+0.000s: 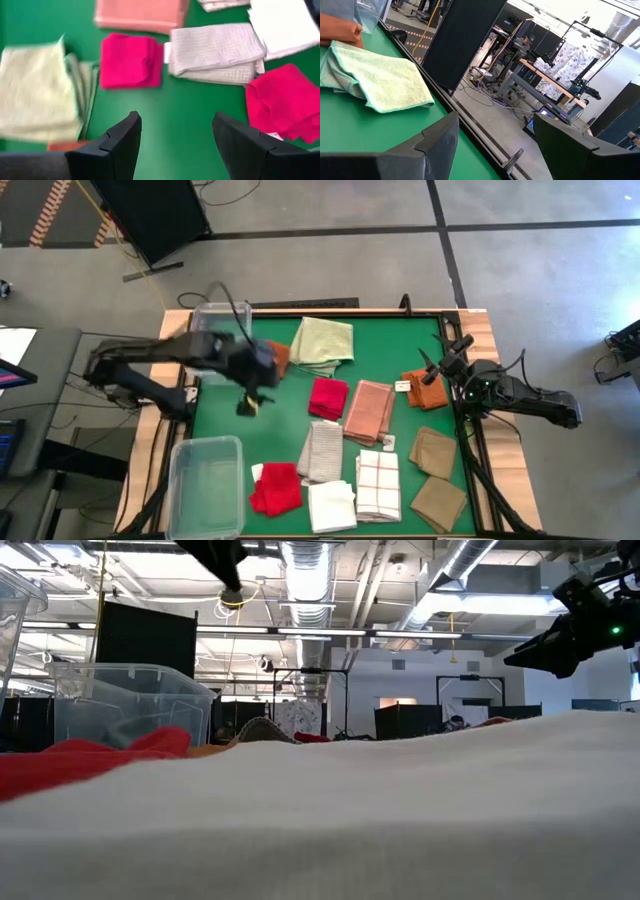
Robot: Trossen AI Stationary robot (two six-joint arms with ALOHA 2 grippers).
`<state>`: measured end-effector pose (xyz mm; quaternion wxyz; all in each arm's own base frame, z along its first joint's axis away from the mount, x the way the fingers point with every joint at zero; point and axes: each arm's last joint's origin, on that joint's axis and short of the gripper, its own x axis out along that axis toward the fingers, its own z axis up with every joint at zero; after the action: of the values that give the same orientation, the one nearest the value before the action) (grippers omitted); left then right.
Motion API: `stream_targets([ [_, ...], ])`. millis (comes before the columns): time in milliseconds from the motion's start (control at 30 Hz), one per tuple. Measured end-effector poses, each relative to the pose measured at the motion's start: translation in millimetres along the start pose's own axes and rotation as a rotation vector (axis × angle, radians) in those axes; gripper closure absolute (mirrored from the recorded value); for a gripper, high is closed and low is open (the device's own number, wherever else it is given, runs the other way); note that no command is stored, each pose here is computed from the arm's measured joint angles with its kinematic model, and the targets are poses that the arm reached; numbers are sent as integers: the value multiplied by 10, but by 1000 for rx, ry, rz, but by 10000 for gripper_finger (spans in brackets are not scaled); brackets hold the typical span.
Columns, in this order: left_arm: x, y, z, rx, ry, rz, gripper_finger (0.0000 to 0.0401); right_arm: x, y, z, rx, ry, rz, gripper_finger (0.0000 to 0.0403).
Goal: Sort towels by color in basket
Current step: Put the gray patterned towel into the top transparent bin
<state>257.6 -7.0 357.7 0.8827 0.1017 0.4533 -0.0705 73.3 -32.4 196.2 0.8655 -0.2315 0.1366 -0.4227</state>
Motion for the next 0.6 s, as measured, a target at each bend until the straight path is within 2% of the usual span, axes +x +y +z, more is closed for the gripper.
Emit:
stream_targets([
  [167, 486, -425, 188, 149, 84, 17, 167, 0, 1, -1, 0, 0, 0, 117],
  [333, 983, -693, 262, 225, 157, 28, 167, 0, 1, -1, 0, 0, 0, 117],
  [600, 1515, -813, 259, 193, 221, 48, 168, 0, 0, 0, 0, 0, 0, 117],
])
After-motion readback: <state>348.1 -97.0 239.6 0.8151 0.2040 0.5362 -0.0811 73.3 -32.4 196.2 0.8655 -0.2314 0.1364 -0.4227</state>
